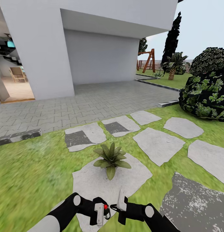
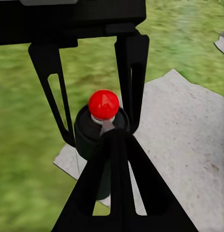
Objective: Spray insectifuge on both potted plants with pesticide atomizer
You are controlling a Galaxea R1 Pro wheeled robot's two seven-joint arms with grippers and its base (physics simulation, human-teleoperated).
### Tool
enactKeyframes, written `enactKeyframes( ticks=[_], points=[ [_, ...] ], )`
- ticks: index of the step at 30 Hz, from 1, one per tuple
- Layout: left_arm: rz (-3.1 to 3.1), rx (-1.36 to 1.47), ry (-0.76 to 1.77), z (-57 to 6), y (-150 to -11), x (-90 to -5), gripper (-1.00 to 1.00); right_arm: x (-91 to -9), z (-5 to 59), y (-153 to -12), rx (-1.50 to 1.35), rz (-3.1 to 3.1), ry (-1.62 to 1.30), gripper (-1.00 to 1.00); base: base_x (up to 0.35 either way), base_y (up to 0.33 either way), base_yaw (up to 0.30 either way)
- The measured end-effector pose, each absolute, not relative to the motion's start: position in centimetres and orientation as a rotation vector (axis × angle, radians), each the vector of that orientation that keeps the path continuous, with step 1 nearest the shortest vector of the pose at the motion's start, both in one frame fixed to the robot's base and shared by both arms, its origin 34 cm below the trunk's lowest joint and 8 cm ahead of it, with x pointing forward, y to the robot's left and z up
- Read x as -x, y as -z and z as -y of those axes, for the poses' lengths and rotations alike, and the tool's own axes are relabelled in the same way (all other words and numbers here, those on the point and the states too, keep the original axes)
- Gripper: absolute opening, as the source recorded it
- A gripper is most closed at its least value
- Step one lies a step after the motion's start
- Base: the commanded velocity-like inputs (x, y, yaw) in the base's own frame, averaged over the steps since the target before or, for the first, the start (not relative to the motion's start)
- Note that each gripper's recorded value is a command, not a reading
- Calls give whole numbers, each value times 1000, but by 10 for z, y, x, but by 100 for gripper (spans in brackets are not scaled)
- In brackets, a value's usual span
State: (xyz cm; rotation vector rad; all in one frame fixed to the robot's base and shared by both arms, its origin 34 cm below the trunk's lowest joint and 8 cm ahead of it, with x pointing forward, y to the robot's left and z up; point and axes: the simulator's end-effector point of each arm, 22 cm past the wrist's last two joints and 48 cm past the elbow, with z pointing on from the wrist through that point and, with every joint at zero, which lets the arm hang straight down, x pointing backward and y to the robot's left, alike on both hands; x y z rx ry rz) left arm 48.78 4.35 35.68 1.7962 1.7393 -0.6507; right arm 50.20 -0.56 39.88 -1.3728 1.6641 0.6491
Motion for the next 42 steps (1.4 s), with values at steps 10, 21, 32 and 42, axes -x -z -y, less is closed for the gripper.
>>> enactKeyframes(
  ticks=[10,21,32,42],
  points=[
    [-1731,-1793,659,-37,-359,-487,-100,-502,6,-399,1373,-1663,-649,-100,0,0,0],
    [-1726,-1790,664,-33,-360,-487,-100,-502,6,-399,1373,-1663,-649,-100,0,0,0],
    [-1742,-1788,665,-40,-356,-485,-100,-502,6,-399,1372,-1664,-648,-100,0,0,0],
    [-1846,-1801,582,-112,-336,-488,-100,-502,6,-399,1373,-1664,-649,-100,0,0,0]
  ],
)
